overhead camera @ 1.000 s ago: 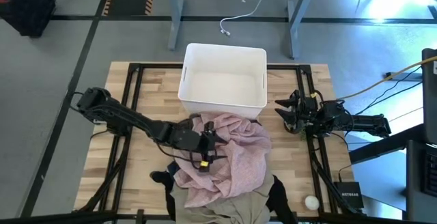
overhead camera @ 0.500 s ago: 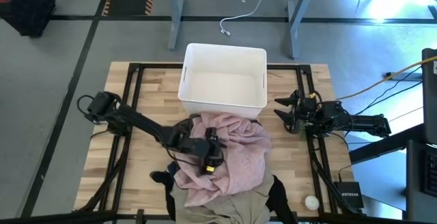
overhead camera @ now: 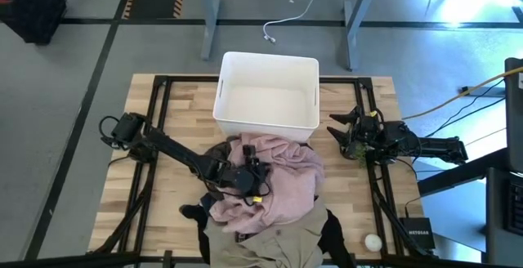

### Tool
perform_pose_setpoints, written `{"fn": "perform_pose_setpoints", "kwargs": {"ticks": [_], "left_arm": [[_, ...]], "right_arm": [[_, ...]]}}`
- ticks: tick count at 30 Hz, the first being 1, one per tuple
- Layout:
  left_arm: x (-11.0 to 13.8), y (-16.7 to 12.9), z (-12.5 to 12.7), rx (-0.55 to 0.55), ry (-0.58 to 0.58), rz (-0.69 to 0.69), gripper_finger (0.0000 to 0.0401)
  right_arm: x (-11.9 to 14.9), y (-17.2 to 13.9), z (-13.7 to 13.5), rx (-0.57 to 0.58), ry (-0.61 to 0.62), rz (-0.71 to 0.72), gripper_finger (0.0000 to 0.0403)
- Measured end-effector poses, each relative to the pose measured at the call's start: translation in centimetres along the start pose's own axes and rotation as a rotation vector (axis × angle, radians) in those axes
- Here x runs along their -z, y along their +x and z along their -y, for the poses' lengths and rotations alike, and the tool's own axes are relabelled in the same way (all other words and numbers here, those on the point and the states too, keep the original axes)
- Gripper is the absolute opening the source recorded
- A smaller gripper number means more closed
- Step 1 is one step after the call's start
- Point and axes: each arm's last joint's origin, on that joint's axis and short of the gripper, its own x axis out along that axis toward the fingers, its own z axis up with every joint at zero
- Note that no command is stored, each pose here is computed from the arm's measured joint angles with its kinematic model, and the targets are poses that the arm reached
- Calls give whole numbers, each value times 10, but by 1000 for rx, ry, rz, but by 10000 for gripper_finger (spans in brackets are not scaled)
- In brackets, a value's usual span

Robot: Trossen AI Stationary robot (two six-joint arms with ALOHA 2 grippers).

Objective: Sort clothes
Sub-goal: Put the pink shirt into the white laundry bin

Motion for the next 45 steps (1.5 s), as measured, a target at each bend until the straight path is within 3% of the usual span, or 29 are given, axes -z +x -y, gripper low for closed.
{"fn": "perform_pose_setpoints", "kwargs": {"ticks": [3,9,18,23,30,36,39,42,45], "left_arm": [[-8,-2,-1,-55,26,55,10],[-45,-9,-13,-90,1,166,3],[-117,-47,-61,-171,10,342,2],[-153,-72,-105,-265,-4,433,1],[-195,-117,-188,-503,-29,616,1],[-221,-168,-270,-752,-59,874,0],[-223,-192,-304,-844,-129,999,0],[-219,-196,-325,-900,-164,998,0],[-212,-176,-337,-884,-121,860,0]], "right_arm": [[0,0,0,11,-1,1,260],[0,0,1,29,-2,3,260],[0,0,2,55,-3,5,259],[-1,0,2,55,-1,10,259],[-1,0,3,111,0,15,259],[-1,0,3,115,1,17,259],[-1,0,3,116,4,17,259],[-1,0,3,115,21,17,259],[-1,0,3,116,26,17,259]]}}
